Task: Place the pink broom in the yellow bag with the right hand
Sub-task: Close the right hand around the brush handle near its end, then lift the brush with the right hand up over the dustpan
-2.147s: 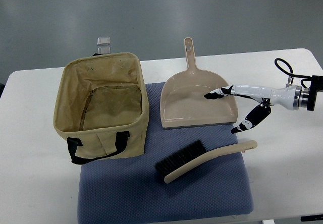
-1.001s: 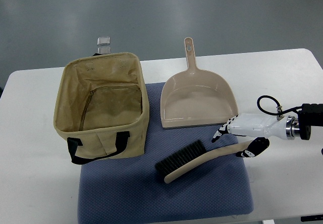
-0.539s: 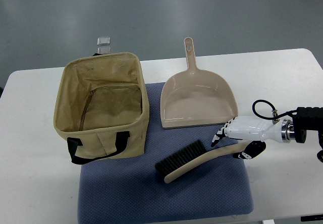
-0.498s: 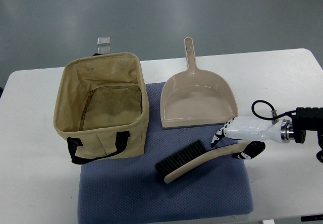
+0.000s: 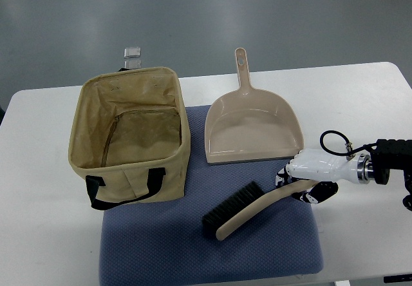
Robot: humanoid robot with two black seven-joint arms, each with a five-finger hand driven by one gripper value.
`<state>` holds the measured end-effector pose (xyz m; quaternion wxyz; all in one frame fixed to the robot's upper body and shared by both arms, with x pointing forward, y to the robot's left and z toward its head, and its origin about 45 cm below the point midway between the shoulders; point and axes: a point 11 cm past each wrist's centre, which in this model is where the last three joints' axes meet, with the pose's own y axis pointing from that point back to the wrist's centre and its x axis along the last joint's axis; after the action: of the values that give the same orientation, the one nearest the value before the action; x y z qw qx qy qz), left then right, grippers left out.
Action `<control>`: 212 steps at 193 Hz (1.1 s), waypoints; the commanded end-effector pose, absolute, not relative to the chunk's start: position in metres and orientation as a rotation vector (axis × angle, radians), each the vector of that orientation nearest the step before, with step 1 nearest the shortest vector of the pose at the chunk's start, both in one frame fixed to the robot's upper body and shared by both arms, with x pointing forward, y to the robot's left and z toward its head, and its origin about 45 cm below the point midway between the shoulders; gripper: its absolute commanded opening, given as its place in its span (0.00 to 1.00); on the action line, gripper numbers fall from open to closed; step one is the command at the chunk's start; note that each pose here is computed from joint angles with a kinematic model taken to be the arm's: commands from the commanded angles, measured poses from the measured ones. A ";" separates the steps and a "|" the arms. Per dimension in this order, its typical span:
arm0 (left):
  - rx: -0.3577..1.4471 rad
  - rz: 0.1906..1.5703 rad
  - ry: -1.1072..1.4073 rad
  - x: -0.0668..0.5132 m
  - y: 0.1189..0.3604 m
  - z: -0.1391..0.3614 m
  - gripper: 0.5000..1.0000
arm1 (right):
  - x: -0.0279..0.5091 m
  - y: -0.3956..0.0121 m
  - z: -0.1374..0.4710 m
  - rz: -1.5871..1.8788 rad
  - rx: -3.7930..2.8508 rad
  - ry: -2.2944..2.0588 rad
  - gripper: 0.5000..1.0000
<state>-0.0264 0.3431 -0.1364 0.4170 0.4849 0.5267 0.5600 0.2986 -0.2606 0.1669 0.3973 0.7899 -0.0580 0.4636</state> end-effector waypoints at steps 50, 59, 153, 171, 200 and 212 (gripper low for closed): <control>1.217 1.405 1.322 -0.026 0.343 -0.136 1.00 | 0.332 -0.277 0.216 1.336 1.920 -0.300 0.00; 1.217 1.405 1.322 -0.026 0.343 -0.136 1.00 | 0.337 -0.281 0.227 1.354 1.912 -0.320 0.00; 1.217 1.405 1.322 -0.026 0.343 -0.136 1.00 | 0.397 -0.294 0.359 1.552 1.785 -0.599 0.00; 1.217 1.405 1.322 -0.026 0.343 -0.136 1.00 | 0.408 -0.290 0.381 1.584 1.762 -0.635 0.00; 1.217 1.405 1.322 -0.026 0.343 -0.136 1.00 | 0.426 -0.248 0.417 1.700 1.756 -0.605 0.00; 1.217 1.405 1.322 -0.026 0.343 -0.136 1.00 | 0.431 -0.229 0.426 1.745 1.761 -0.588 0.00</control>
<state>-0.0263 0.3431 -0.1364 0.4171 0.4847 0.5266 0.5601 0.4212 -0.2606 0.4077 0.3150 0.6673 -0.2332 0.6333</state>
